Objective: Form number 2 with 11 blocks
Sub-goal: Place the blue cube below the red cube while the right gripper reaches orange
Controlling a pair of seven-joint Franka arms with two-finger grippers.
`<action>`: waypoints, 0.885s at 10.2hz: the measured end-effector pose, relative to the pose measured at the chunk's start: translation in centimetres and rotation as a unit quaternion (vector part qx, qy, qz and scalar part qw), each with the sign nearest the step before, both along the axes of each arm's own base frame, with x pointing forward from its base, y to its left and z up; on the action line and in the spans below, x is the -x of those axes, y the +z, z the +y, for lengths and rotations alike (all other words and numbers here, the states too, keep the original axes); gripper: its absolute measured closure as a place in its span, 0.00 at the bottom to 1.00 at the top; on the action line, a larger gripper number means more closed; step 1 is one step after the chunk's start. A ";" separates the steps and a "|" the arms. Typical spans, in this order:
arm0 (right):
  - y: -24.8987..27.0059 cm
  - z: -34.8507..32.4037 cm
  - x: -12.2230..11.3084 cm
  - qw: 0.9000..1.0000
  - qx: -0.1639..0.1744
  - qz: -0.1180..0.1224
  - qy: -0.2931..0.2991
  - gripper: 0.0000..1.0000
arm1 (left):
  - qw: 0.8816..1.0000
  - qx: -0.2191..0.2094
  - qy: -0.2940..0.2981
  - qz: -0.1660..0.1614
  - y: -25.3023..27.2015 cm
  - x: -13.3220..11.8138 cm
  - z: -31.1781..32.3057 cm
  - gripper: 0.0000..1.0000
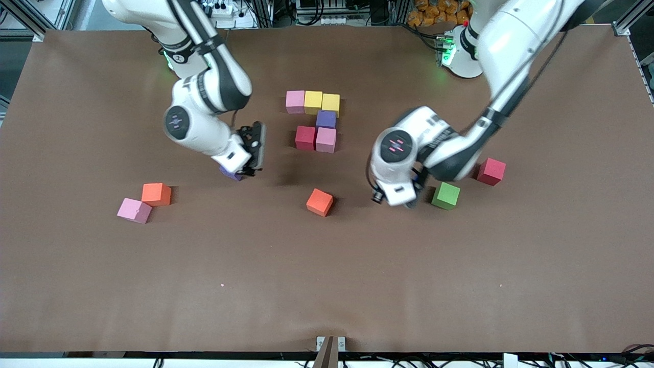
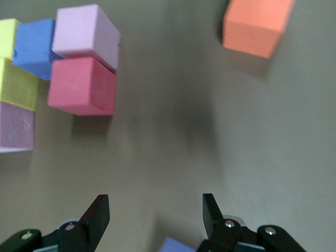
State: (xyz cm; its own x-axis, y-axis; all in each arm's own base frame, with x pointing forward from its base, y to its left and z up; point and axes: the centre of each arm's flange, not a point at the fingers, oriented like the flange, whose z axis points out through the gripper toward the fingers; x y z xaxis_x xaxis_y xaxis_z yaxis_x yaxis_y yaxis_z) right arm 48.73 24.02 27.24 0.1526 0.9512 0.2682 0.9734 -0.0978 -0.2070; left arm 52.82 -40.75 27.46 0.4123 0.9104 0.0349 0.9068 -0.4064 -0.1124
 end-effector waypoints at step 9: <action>-4.0 -9.3 1.0 0.995 0.039 0.048 -0.076 0.07 | 0.996 0.040 0.079 0.010 3.8 16.8 -18.6 0.42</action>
